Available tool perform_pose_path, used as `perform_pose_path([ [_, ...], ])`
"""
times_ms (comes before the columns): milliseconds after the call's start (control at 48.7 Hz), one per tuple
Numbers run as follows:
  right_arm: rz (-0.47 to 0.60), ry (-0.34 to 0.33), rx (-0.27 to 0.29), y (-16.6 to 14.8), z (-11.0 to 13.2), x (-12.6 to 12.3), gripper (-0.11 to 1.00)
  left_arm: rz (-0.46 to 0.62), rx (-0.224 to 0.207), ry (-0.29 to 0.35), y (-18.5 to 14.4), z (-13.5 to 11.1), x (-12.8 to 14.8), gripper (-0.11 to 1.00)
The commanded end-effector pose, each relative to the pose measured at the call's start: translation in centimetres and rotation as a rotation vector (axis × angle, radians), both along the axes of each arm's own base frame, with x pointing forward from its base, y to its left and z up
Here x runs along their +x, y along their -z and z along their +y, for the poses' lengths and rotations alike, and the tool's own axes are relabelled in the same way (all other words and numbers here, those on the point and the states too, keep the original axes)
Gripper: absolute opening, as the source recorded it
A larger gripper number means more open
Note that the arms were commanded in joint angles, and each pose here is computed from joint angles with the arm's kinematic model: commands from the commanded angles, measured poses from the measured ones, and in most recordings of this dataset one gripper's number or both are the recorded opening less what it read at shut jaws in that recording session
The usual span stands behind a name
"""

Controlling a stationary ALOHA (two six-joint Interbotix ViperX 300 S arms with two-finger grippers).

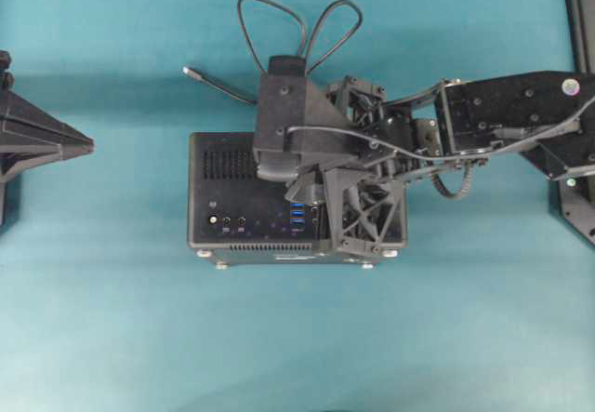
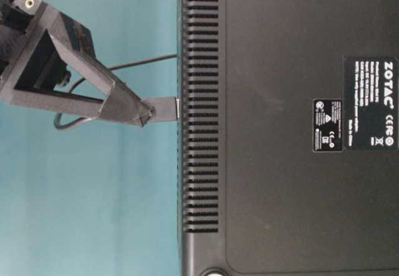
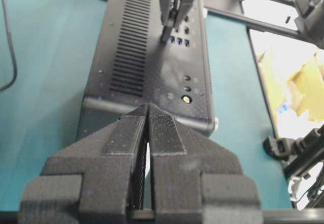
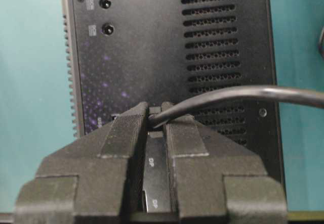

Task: Insert the USB into the PC box with both arms.

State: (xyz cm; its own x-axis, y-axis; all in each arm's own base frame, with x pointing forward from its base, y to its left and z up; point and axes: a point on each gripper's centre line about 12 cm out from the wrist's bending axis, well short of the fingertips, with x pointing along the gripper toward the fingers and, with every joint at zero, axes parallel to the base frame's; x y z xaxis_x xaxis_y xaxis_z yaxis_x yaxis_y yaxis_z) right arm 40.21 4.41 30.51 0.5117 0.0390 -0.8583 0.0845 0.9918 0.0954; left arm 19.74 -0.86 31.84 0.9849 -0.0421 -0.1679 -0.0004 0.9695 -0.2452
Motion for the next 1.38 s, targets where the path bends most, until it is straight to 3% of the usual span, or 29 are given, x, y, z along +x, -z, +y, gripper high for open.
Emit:
perform_pose_path([
  [0, 0.010, 0.003, -0.003, 0.0, -0.2, -0.6, 0.10, -0.019, 0.002, 0.002, -0.6, 0.0, 0.1, 0.00],
  [369, -0.007, -0.046, 0.047, 0.0, 2.5, -0.4, 0.10, -0.015, 0.002, 0.002, -0.5, 0.0, 0.1, 0.00],
  [965, -0.052, -0.019, 0.043, -0.7, 1.1, 0.1, 0.13, -0.020, 0.002, 0.002, -0.6, 0.0, 0.1, 0.00],
  [1129, -0.095, -0.021, 0.047, -1.8, 1.0, -0.1, 0.24, -0.022, 0.002, 0.002, -0.7, 0.0, 0.1, 0.00],
  [1355, -0.128, -0.007, 0.041, -3.0, 0.4, -0.8, 0.53, -0.020, 0.002, 0.000, -0.6, 0.0, 0.1, 0.00],
])
